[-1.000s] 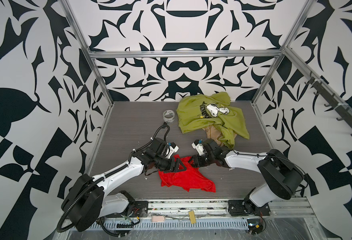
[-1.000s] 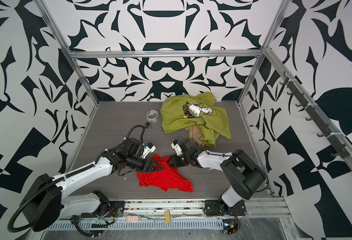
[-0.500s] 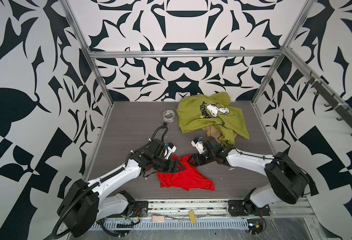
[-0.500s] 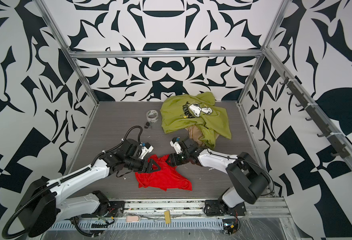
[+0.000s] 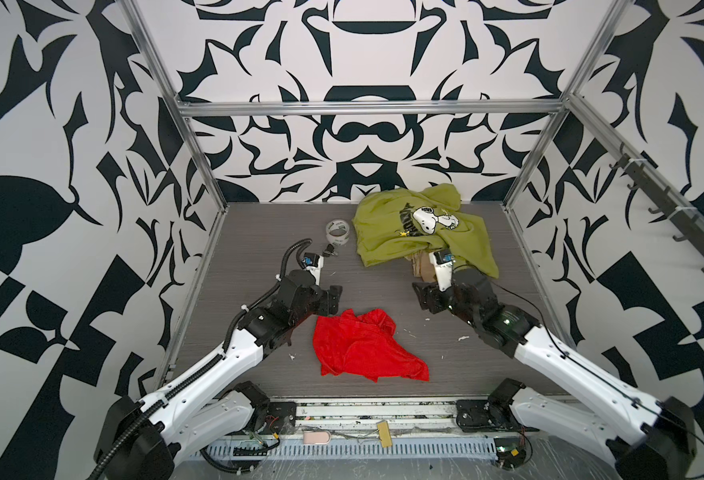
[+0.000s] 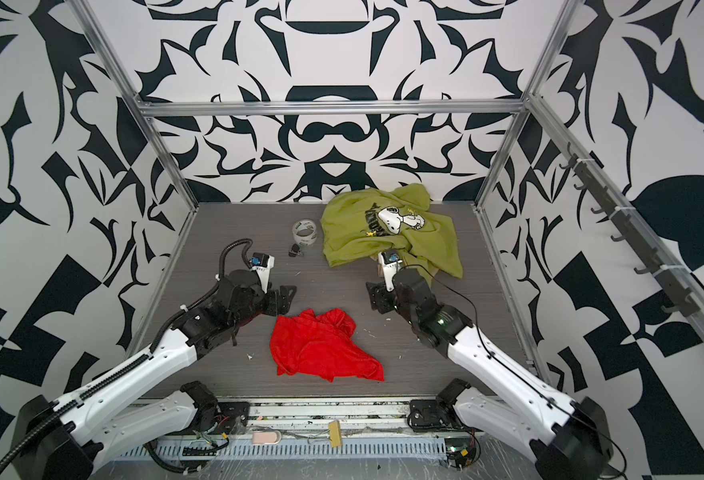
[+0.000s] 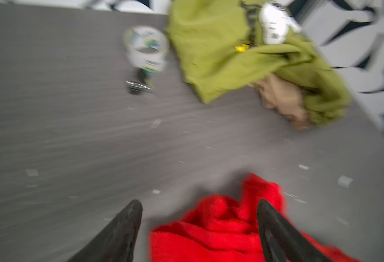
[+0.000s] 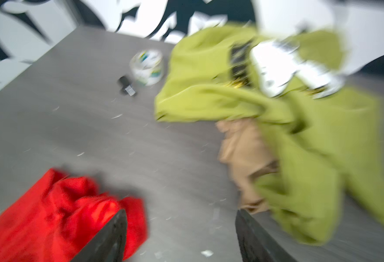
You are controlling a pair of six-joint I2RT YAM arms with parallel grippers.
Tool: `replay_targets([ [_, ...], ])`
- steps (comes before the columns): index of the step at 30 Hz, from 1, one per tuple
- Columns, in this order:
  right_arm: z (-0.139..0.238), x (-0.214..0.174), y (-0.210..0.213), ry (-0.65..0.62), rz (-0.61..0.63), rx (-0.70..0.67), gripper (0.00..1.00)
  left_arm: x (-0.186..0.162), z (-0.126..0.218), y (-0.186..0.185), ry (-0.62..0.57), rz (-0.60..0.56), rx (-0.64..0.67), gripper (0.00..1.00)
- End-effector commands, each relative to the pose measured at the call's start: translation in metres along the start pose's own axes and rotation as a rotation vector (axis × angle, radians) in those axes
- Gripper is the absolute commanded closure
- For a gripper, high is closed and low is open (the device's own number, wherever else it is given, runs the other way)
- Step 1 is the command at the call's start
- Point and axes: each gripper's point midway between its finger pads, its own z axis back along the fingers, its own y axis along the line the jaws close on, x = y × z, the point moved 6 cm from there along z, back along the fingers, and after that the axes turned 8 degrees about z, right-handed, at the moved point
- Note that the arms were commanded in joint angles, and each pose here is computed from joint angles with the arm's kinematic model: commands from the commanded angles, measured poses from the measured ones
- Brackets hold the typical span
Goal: Pick out a specific cloth from the pile
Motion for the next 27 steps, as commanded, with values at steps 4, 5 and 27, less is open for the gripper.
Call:
replay_targets([
  [4,0.01,-0.031,-0.048,-0.26,0.285,-0.475,0.27,0.007,-0.027,0.081,-0.18,-0.184,0.343,0.23],
  [5,0.008,-0.038,-0.052,-0.269,0.308,-0.487,0.26,0.002,-0.033,0.091,-0.167,-0.193,0.36,0.23],
  [27,-0.064,-0.094,-0.108,-0.169,0.068,-0.52,0.18,-0.006,-0.079,0.16,-0.251,-0.065,0.252,0.3],
])
